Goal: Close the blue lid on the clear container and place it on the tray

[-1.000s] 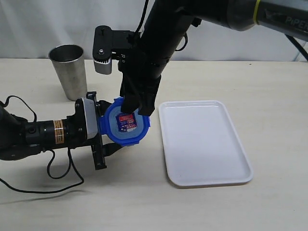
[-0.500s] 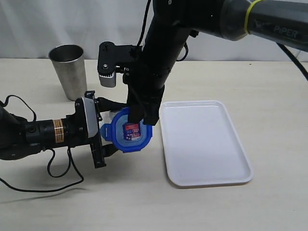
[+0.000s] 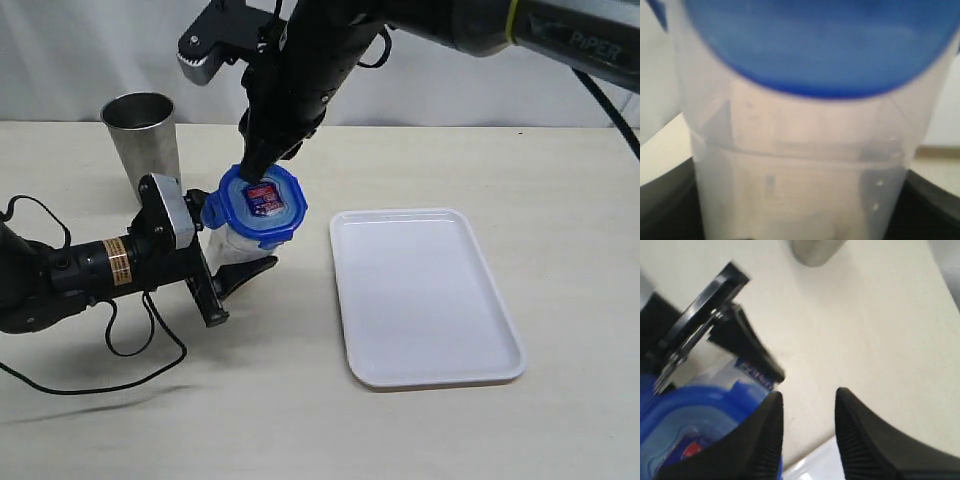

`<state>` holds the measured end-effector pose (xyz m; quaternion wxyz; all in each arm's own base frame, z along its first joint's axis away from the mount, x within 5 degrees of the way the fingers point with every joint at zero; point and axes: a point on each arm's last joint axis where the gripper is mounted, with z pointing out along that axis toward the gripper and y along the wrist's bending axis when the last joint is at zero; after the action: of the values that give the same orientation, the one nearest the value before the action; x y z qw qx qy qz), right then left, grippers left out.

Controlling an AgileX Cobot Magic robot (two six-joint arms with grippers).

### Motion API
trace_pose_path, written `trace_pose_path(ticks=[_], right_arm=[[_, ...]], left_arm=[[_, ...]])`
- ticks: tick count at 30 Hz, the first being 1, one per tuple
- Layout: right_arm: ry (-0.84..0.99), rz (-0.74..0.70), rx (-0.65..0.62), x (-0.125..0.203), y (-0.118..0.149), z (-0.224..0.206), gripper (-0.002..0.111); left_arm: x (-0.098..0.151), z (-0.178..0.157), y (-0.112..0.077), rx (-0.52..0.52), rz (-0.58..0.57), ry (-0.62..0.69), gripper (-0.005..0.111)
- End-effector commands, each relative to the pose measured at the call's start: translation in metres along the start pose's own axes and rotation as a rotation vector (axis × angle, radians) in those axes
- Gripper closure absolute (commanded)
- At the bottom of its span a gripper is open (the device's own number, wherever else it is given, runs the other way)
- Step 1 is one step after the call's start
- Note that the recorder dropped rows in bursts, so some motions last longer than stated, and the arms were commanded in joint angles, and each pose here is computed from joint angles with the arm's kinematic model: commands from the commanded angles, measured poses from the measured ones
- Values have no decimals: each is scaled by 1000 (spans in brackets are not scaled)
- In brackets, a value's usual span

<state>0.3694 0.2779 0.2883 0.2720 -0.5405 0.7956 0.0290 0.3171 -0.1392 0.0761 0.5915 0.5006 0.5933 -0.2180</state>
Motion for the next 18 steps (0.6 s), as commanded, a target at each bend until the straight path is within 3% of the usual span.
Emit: trace_pose_path(ticks=[1,3,5,6,8,18], right_arm=[[-53,252,88,-2,-11,-20,74],[-40,316,47,-2,-7,-26,76],[4,315,-53,1,3,-26,85],[22,308,-133,1,10,-26,96],[35,309,-185,2,15,-27,103],[207,371,-20,32,9,25,103]], left_arm=[[-4,1,-4,18,-29,-29,107],[-4,1,-3,10,-66,-28,107],[-3,1,-3,6,-67,-27,107],[-3,1,-2,-4,-85,-26,107],[-4,1,0,-22,-143,-27,107],[-23,-2,3,25,-173,-31,107]])
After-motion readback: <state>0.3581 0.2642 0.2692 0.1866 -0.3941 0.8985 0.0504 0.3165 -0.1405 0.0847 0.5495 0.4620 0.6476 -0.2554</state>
